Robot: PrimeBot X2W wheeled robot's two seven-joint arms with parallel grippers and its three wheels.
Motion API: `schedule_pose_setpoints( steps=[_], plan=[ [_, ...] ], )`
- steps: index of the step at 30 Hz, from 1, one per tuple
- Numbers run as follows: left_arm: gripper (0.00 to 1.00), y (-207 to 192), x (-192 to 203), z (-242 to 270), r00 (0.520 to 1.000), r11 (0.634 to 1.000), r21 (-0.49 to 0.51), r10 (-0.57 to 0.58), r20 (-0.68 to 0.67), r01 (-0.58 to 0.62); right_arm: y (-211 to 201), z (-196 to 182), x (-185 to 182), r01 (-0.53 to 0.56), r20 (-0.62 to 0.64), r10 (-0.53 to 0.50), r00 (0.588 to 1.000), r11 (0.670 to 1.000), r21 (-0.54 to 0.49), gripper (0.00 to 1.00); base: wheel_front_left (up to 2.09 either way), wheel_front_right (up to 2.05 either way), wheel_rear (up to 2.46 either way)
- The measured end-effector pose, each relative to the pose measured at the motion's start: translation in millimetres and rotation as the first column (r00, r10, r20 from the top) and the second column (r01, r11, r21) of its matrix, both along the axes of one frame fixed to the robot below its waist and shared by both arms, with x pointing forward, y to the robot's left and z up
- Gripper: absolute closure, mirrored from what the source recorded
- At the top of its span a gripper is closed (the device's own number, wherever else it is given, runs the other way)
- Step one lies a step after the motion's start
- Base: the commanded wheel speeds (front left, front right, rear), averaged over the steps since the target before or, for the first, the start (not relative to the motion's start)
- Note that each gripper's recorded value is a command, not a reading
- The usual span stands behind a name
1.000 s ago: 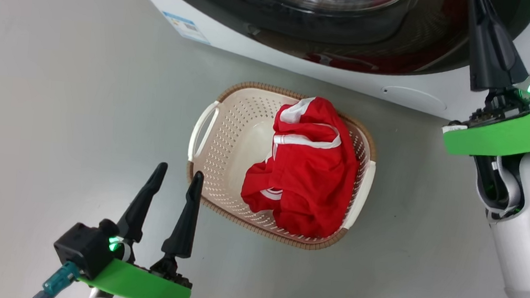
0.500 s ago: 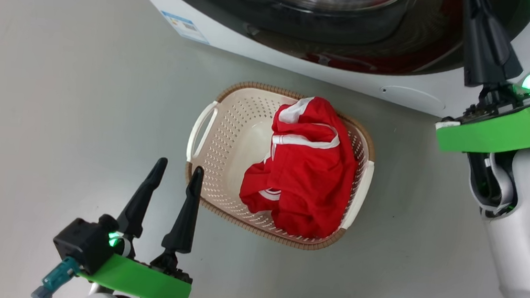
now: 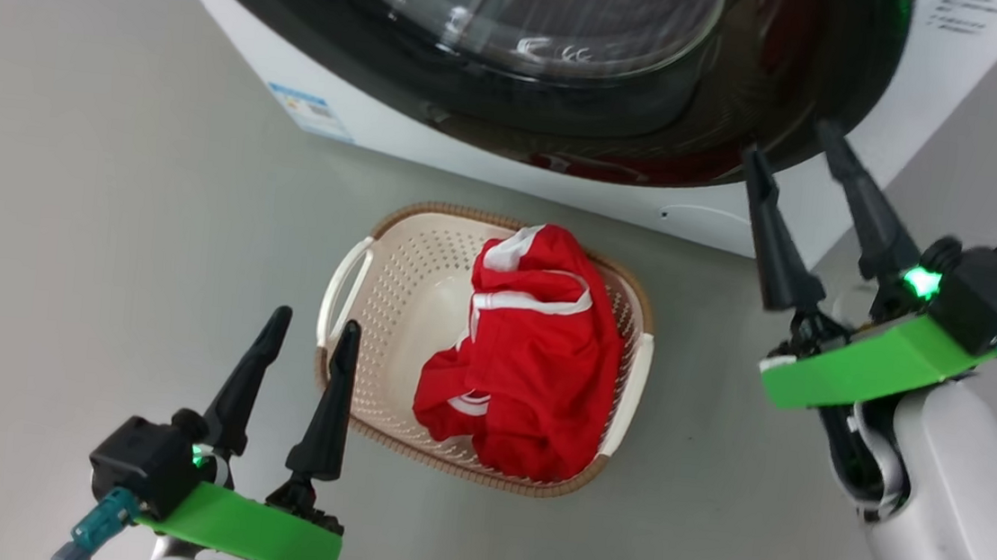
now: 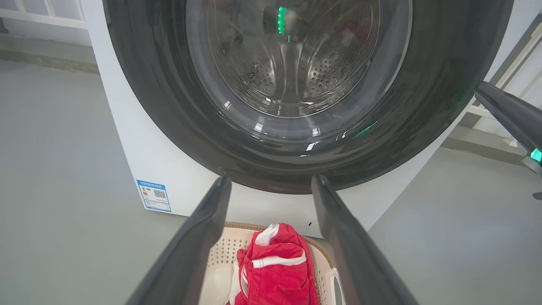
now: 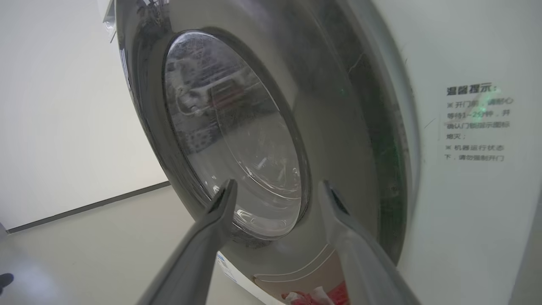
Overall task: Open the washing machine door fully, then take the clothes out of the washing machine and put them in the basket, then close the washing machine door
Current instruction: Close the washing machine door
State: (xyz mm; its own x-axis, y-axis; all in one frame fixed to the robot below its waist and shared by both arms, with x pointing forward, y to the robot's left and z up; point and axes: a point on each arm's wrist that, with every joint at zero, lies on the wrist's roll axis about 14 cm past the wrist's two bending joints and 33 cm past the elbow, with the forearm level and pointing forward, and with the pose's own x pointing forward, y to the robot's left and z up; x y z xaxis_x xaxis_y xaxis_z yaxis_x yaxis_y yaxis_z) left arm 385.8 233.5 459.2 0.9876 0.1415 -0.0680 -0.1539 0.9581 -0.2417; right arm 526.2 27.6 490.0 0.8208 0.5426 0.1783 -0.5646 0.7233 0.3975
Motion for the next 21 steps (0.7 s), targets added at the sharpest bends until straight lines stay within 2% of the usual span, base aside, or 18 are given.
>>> schedule_pose_setpoints(
  steps=[21],
  plan=[
    [0.0, -20.4, -10.3, 11.3, 0.997, 0.998, 0.024, -0.064, 0.034, 0.063, -79.4, -23.2, -74.3, 0.156, -0.123, -0.165, 0.979, 0.984, -0.085, 0.0, 0.0, 0.0, 0.0]
  ],
)
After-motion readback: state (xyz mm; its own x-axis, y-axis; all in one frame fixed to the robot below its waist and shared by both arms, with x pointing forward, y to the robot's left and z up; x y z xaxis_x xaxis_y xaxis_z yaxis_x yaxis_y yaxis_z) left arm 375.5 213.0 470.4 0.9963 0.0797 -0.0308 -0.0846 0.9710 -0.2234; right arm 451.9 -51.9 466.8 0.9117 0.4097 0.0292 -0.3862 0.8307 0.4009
